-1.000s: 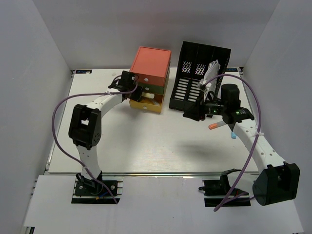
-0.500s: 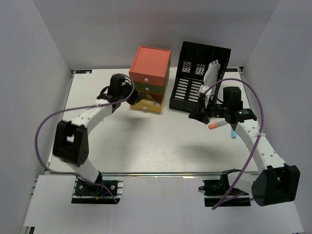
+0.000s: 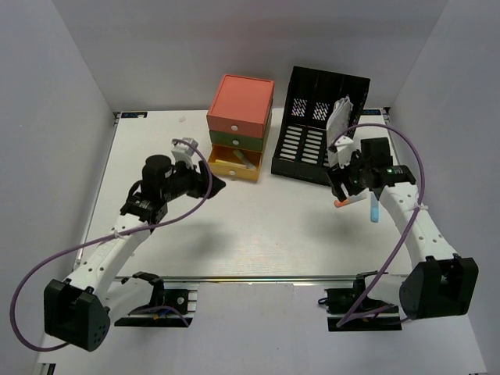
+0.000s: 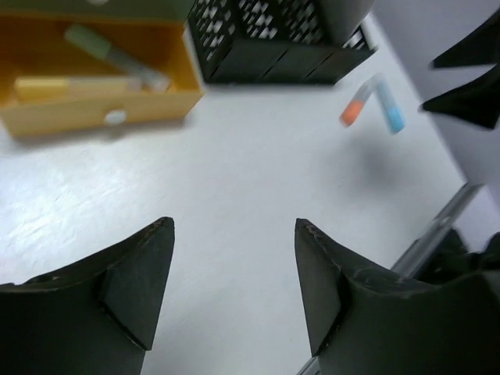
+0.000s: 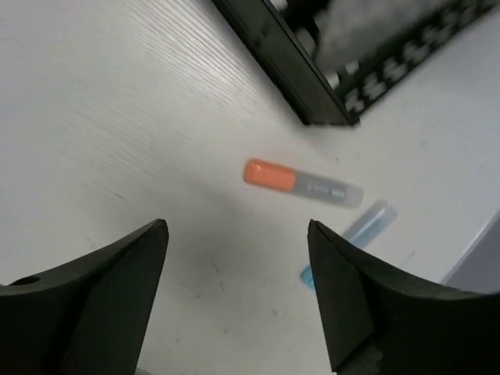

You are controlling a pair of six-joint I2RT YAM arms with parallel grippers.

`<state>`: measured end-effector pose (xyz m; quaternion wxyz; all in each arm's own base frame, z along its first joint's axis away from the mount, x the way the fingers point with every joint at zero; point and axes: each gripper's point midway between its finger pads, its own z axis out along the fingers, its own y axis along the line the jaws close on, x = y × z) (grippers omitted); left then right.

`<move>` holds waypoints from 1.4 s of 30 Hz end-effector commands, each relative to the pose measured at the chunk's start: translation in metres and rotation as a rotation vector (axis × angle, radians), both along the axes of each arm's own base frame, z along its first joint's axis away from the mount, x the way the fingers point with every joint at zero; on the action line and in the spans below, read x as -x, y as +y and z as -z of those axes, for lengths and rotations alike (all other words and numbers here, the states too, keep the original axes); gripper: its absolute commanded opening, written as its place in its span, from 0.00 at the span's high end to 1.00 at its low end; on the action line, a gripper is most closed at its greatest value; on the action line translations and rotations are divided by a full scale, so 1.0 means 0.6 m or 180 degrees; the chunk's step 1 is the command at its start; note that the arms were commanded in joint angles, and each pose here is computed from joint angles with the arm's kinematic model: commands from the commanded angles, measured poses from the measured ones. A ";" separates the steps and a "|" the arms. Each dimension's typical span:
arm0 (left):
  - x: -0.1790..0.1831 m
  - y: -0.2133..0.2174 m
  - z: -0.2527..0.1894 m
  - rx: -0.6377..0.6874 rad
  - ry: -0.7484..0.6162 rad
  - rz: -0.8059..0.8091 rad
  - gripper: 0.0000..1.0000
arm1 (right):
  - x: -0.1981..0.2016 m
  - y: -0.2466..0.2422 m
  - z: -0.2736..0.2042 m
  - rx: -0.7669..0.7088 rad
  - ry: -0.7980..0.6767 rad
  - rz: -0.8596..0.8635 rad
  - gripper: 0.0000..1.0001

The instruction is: Organize the desk

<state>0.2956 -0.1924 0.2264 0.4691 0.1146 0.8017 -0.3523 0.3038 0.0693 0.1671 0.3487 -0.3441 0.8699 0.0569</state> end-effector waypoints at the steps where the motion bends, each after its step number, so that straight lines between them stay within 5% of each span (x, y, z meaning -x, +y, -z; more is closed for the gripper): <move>1: 0.003 0.029 0.025 -0.0343 -0.0192 -0.0090 0.26 | 0.024 -0.087 0.033 0.0328 0.0284 0.1033 0.21; 5: 0.008 0.048 -0.006 -0.0443 -0.0383 -0.0217 0.25 | 0.041 -0.126 0.066 0.0269 0.0536 0.1467 0.22; 11: 0.018 0.078 -0.025 -0.0517 -0.0548 -0.0485 0.23 | 0.042 -0.173 0.105 0.0100 0.0907 0.1891 0.42; 28: 0.042 0.090 -0.083 -0.0378 -0.0903 -0.0563 0.23 | -0.015 -0.260 0.182 0.0293 0.1172 0.2183 0.36; 42: 0.034 0.096 -0.071 -0.0432 -0.0842 -0.0640 0.23 | -0.053 -0.286 0.242 0.0440 0.1060 0.2411 0.52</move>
